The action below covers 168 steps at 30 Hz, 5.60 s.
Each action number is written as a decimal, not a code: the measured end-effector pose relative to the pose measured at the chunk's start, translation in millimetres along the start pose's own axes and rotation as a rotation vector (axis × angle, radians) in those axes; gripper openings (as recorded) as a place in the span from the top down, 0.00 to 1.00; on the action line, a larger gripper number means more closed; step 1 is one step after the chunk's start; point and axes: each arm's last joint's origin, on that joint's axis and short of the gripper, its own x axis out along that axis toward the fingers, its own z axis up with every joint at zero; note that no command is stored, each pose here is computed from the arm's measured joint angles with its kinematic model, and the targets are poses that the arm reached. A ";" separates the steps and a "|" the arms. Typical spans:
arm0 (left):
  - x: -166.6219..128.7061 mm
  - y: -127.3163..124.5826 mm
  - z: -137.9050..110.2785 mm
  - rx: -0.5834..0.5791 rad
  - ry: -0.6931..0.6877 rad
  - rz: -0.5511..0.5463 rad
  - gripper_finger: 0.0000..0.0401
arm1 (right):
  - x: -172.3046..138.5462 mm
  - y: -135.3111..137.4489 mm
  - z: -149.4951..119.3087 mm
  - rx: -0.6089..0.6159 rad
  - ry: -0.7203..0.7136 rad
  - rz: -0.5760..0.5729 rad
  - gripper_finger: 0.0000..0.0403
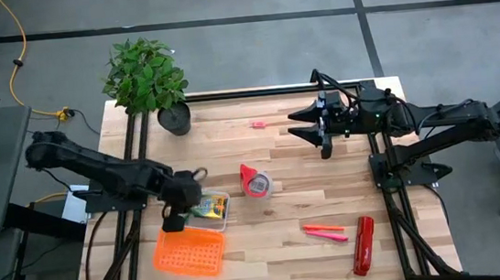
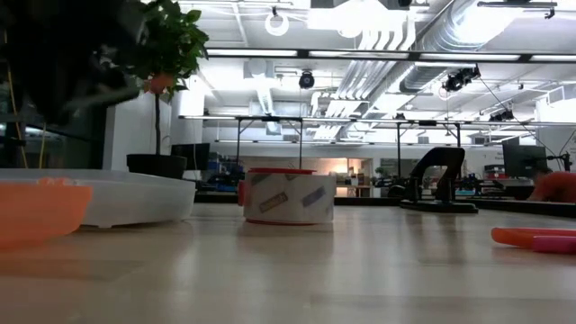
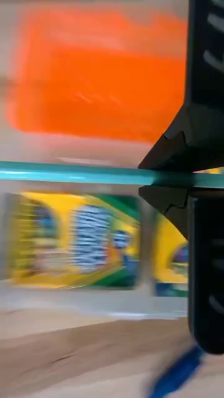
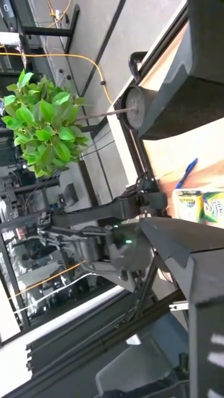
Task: Pack school essentials
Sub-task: Put the blue pencil into the orange supply box
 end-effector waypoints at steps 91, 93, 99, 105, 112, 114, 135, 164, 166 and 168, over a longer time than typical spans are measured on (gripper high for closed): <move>31.6 25.7 46.2 0.172 -0.092 0.145 0.73 | -0.5 -4.1 -10.8 0.024 0.105 -0.063 0.48; 36.8 26.6 47.0 0.168 -0.076 0.148 0.73 | -0.5 -4.2 -11.2 0.023 0.109 -0.064 0.48; 51.0 28.2 51.7 0.146 -0.065 0.146 0.74 | -0.6 -4.4 -11.7 0.023 0.113 -0.066 0.48; 57.8 29.2 51.7 0.146 -0.040 0.147 0.77 | -0.6 -4.5 -11.9 0.029 0.115 -0.070 0.48; 58.1 29.4 50.5 0.145 -0.026 0.148 0.93 | -0.9 -5.0 -13.5 0.028 0.133 -0.075 0.48; 58.0 29.5 49.9 0.144 -0.018 0.148 0.97 | -0.9 -5.0 -13.9 0.027 0.136 -0.076 0.48; 48.8 28.4 51.8 0.132 0.040 0.169 0.95 | -0.9 -5.0 -13.9 0.027 0.137 -0.074 0.48; 48.0 30.5 47.8 0.112 0.078 0.227 0.94 | -0.9 -5.0 -14.0 0.031 0.137 -0.074 0.48; 48.0 30.6 47.5 0.112 0.081 0.231 0.93 | -0.9 -5.0 -14.0 0.031 0.137 -0.074 0.48; 48.0 30.8 47.0 0.111 0.085 0.232 0.91 | -0.9 -5.0 -14.0 0.031 0.137 -0.074 0.48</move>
